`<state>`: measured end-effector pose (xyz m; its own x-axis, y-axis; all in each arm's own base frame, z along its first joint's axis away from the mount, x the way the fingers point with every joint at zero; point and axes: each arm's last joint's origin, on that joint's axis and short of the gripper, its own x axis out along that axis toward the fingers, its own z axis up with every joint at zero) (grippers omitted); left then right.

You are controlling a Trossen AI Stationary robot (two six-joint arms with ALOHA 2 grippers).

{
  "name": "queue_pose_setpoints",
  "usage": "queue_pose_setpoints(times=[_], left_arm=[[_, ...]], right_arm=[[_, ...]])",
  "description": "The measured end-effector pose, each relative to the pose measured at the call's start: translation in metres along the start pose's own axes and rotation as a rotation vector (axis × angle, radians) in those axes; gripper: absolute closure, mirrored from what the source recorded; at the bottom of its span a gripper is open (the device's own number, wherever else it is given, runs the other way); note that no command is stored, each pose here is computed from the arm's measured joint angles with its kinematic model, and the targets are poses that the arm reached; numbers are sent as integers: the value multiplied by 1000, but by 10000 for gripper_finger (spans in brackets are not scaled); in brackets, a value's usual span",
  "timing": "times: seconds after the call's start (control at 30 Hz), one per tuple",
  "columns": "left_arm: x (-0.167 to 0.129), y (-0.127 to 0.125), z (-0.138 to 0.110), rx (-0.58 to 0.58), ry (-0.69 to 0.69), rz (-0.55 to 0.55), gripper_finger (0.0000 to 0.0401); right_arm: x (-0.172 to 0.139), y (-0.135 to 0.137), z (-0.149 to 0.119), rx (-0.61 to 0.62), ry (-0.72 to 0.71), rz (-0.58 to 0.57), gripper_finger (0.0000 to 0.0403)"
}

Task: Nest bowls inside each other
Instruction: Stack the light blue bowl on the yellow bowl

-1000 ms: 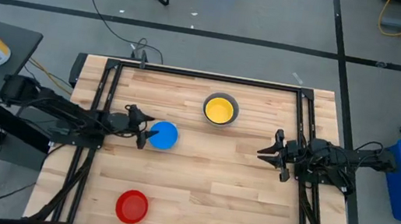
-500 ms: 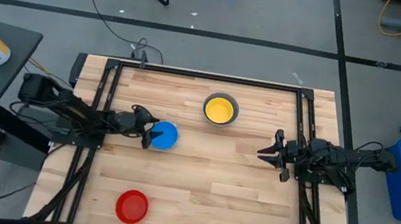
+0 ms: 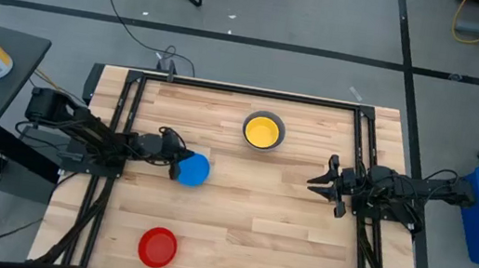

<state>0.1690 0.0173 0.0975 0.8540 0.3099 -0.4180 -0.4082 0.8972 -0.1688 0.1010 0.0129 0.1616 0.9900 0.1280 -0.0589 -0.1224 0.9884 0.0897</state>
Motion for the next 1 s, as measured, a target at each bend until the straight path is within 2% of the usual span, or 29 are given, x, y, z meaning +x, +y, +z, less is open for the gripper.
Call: queue_pose_setpoints(times=[0.23,0.43,0.6,0.83,1.0], left_arm=[[3,-4,6,29,-15,-33,395],[14,-17,28,97,-71,-61,395],[24,-22,51,140,-112,-32,395],[34,-19,87,176,-254,9,395],[31,-9,108,166,-420,-37,395]], right_arm=[[0,0,0,0,0,0,311],[0,0,0,0,0,0,311],[0,0,0,0,0,0,305],[0,0,0,0,0,0,309],[0,0,0,0,0,0,313]])
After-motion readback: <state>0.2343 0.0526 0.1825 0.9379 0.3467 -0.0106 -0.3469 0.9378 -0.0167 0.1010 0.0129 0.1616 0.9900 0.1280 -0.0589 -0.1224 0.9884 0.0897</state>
